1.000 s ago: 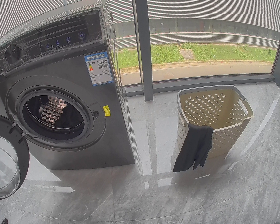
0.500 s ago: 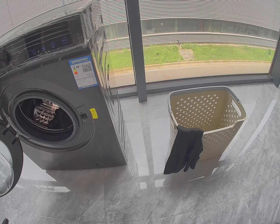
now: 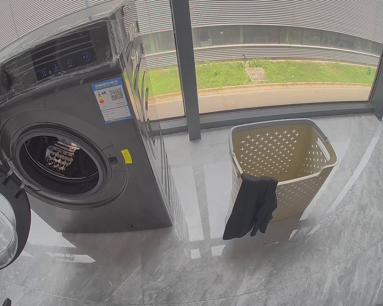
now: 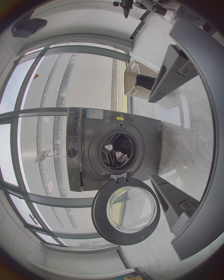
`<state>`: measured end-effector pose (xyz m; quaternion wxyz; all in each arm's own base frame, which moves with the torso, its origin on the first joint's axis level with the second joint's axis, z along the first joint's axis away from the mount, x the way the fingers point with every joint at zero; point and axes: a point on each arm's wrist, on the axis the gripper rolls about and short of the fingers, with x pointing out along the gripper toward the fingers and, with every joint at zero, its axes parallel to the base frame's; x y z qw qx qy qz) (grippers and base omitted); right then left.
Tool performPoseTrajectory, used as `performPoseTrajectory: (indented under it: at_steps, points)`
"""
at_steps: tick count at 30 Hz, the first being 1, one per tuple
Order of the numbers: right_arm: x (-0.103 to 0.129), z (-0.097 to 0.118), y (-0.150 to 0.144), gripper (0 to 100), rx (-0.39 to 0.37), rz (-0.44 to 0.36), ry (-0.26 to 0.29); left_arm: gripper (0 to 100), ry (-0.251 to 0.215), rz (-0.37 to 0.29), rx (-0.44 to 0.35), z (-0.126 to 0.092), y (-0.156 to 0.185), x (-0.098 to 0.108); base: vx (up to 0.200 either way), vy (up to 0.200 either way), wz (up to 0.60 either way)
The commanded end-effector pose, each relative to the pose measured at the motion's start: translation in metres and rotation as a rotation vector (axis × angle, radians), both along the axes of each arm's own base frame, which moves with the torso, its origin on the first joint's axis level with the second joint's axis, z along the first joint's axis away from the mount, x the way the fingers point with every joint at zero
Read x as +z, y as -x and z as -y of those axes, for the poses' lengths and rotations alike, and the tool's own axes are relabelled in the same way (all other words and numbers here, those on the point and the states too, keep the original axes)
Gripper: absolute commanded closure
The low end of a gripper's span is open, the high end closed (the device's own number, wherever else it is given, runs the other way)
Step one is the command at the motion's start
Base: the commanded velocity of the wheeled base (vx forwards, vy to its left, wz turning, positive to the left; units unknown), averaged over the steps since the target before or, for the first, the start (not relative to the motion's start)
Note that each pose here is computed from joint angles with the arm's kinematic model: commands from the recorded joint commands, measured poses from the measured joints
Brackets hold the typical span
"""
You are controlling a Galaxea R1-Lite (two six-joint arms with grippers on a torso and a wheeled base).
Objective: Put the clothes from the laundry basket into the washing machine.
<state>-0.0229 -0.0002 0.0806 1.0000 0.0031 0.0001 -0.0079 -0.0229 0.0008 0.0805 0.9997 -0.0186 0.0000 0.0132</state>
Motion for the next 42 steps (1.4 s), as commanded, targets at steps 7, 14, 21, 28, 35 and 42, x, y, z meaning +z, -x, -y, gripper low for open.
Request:
performPoseTrajectory:
  at_steps: [7,14,21,28,35,42]
  points:
    - [-0.0044,0.0,0.0,0,0.0,0.0,0.0,0,0.0,0.0,0.0,0.0,0.0,-0.0048,0.0,-0.143,0.0]
    - [-0.0044,0.0,0.0,0,0.0,0.0,0.0,0,0.0,0.0,0.001,0.0,0.0,-0.0048,0.0,0.0,0.0]
    - [-0.0044,0.0,0.0,0,0.0,0.0,0.0,0,0.0,0.002,0.004,0.0,0.0,-0.0046,0.0,-0.114,0.0]
    - [-0.0044,0.0,0.0,0,0.0,0.0,0.0,0,0.0,0.002,0.003,0.0,0.0,-0.0046,0.0,-0.143,0.0]
    - [-0.0044,0.0,0.0,0,0.0,0.0,0.0,0,-0.003,0.002,0.0,0.0,0.0,-0.0046,0.0,0.0,0.0]
    - [-0.0044,0.0,0.0,0,0.0,0.0,0.0,0,-0.008,0.0,-0.003,0.0001,0.0,-0.0048,0.114,0.0,0.0]
